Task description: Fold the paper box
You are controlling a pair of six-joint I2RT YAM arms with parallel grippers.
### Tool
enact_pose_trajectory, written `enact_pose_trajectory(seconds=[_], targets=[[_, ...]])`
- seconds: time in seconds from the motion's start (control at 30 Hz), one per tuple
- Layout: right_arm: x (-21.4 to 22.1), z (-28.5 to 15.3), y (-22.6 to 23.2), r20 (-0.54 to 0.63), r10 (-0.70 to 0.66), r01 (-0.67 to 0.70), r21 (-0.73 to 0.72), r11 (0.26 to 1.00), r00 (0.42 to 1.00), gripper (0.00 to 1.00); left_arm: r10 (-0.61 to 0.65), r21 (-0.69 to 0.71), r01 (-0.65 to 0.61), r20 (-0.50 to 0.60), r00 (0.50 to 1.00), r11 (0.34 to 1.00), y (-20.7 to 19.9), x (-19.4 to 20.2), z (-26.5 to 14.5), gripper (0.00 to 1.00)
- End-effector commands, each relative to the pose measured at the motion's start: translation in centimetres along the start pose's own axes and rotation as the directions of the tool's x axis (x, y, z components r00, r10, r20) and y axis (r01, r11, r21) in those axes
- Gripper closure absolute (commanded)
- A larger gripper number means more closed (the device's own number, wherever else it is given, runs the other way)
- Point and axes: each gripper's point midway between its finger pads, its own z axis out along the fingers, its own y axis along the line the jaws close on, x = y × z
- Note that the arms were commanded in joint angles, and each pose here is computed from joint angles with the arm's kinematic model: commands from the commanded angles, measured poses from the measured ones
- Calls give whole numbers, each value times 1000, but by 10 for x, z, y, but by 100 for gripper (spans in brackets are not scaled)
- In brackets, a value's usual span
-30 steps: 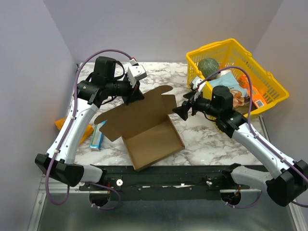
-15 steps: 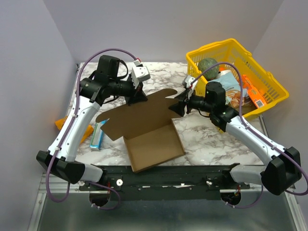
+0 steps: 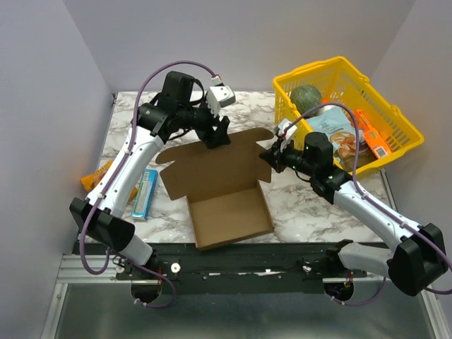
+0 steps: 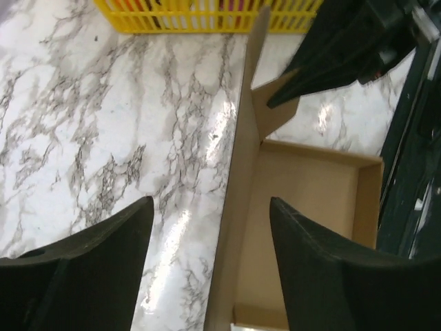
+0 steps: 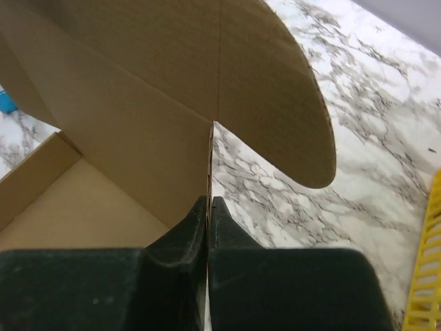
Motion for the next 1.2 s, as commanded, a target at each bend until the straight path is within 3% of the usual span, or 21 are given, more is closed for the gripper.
enact_pose_trajectory(seconds=[0.0,0.07,0.1,0.17,0.27,0.37,0.53,0.63,0.87,1.17], targets=[[-1,-10,-32,31,-38,31,187,982,999,95,-17,-367,70,146,989,927,59,-30,-17,8],[1,-13,-41,26,-48,41,242,970,999,97,45,-493,102,277,960,864,69,-56,-47,1],[1,-16,-45,24,-52,43,267,963,998,97,10,-543,150,281,960,826,77,-38,-48,1],[3,-21,-62,6,-57,51,362,931,998,99,74,-593,182,381,921,784,71,-51,-78,1],[6,-26,-70,-10,-65,63,403,913,998,99,48,-621,239,408,912,747,65,-22,-88,1],[6,-25,-68,3,-67,60,397,916,998,99,-66,-613,322,402,913,722,65,17,-85,1],[8,-25,-67,3,-57,51,392,918,998,99,-182,-671,442,424,887,595,77,74,-94,1],[8,-27,-69,4,-58,51,405,913,998,99,-251,-667,482,417,874,568,73,96,-99,1],[8,-28,-70,3,-54,48,413,909,999,99,-239,-630,517,475,847,579,48,110,-119,1],[7,-30,-69,8,-53,45,414,909,999,99,-337,-573,475,336,879,668,43,142,-82,1]])
